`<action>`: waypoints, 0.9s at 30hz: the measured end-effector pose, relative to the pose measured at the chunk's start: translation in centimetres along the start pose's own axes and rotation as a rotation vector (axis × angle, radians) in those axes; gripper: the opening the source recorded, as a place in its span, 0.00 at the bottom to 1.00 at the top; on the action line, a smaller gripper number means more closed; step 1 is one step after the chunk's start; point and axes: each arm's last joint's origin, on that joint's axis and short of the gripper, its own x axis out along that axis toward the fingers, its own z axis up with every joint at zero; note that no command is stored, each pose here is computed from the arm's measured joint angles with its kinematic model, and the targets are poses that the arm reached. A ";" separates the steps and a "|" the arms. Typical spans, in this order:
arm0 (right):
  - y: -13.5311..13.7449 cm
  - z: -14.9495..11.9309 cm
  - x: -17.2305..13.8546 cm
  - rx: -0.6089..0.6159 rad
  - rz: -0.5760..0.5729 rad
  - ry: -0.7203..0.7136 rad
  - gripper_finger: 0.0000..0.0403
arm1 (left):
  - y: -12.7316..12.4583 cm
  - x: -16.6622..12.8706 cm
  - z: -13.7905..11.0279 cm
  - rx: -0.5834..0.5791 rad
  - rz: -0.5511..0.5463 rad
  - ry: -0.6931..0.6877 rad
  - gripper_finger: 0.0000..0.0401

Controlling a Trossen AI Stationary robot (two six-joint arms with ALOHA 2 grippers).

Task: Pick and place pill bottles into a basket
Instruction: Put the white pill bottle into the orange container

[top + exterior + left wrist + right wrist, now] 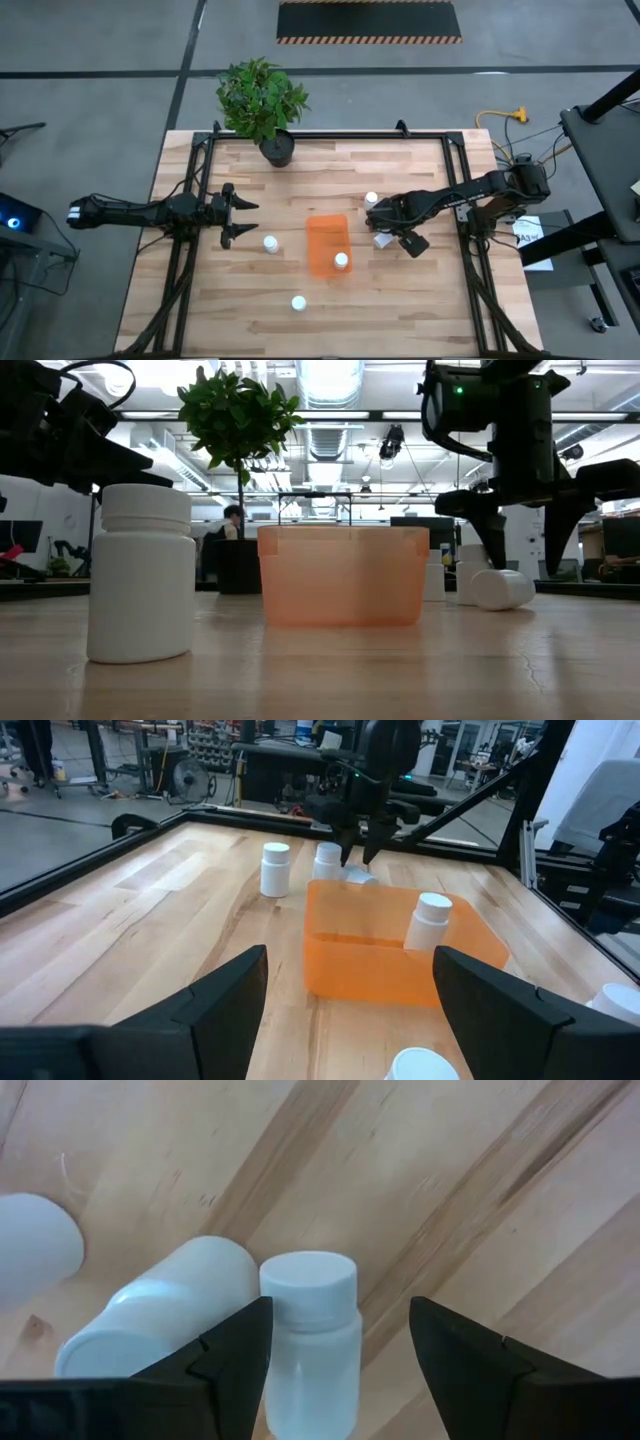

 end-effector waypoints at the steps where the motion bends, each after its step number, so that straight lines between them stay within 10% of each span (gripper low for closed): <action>1: 0.0 0.0 0.0 -0.001 0.000 -0.001 0.56 | 0.0 0.0 0.0 0.000 0.000 0.000 0.67; 27: 0.1 -0.1 0.9 0.088 0.028 0.050 0.56 | 0.0 0.0 0.0 0.000 0.000 0.000 0.67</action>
